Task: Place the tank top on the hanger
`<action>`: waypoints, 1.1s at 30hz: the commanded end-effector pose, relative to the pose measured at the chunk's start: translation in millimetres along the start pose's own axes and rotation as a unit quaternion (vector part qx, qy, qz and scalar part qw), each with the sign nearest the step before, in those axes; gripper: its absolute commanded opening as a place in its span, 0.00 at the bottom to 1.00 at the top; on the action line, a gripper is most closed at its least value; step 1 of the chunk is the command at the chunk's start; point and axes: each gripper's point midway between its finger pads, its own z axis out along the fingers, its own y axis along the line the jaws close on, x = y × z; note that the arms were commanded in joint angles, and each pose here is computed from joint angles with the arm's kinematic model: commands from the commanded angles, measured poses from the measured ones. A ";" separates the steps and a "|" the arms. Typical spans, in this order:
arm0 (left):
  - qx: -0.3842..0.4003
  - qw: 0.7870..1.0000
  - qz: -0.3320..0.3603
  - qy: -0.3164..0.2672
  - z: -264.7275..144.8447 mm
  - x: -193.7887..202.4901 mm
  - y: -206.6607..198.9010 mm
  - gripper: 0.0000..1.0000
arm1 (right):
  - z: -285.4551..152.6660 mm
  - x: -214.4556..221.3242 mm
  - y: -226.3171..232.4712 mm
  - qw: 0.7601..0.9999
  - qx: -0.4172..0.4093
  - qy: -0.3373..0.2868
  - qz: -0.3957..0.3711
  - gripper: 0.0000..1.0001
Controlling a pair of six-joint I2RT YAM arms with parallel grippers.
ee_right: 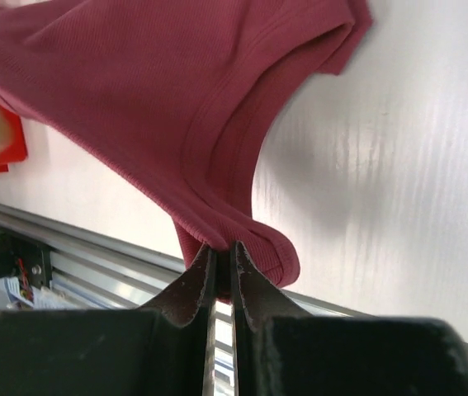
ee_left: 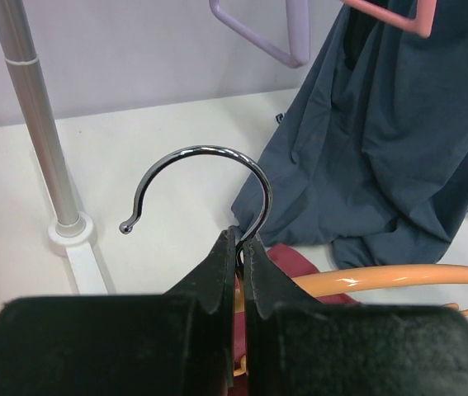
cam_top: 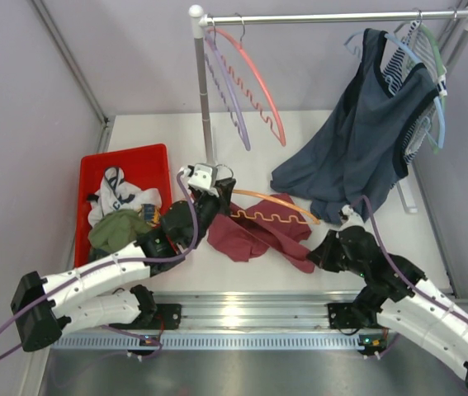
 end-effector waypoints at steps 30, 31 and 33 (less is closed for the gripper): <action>0.028 0.998 0.061 -0.007 -12.8 -1.5 3.6 0.00 | -31.5 -74.6 2.3 0.998 0.035 -0.021 -0.043 0.00; 0.030 0.998 0.060 -0.006 -13.3 -0.1 3.1 0.00 | -31.0 -76.3 1.3 0.998 0.039 -0.020 -0.043 0.00; 0.032 0.998 0.057 -0.010 -14.0 -0.4 2.9 0.00 | -30.8 -80.6 3.0 0.998 0.037 -0.023 -0.049 0.00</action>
